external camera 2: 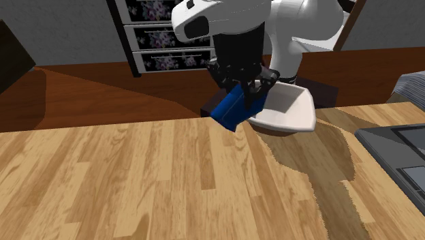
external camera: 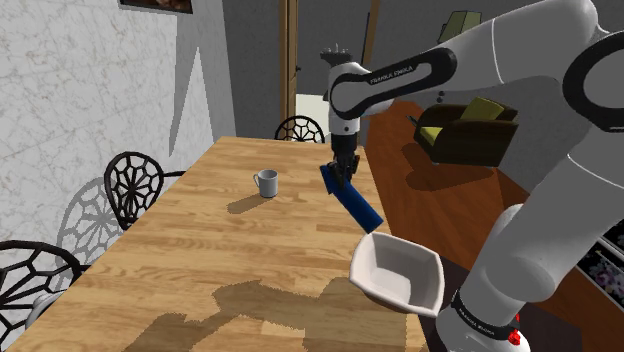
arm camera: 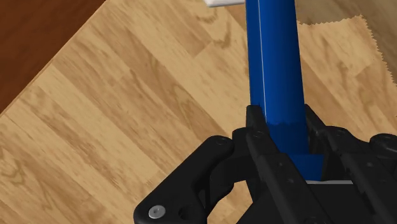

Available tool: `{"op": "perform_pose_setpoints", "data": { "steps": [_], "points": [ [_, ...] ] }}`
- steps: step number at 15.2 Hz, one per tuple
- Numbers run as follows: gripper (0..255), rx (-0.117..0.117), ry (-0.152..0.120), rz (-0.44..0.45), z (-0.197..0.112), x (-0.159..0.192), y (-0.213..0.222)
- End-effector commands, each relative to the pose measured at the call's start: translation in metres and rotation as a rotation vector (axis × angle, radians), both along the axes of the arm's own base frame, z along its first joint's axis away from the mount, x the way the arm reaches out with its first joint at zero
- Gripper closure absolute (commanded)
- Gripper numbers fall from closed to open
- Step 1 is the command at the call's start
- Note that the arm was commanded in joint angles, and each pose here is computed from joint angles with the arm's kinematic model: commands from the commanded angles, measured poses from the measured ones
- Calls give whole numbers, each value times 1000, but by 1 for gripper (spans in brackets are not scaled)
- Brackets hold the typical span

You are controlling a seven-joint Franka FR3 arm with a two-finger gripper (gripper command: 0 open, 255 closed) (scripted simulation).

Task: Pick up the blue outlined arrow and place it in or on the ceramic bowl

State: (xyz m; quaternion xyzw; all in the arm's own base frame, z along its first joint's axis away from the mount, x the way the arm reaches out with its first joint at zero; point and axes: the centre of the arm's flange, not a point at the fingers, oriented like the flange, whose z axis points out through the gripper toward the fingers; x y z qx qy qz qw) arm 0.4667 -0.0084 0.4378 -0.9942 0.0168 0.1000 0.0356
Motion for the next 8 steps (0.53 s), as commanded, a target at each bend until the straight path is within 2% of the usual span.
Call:
{"op": "perform_pose_setpoints", "data": {
  "steps": [1,8],
  "points": [
    [255,0,0,0,-1,-25,3],
    [255,0,0,0,6,-115,26]
  ]
}}
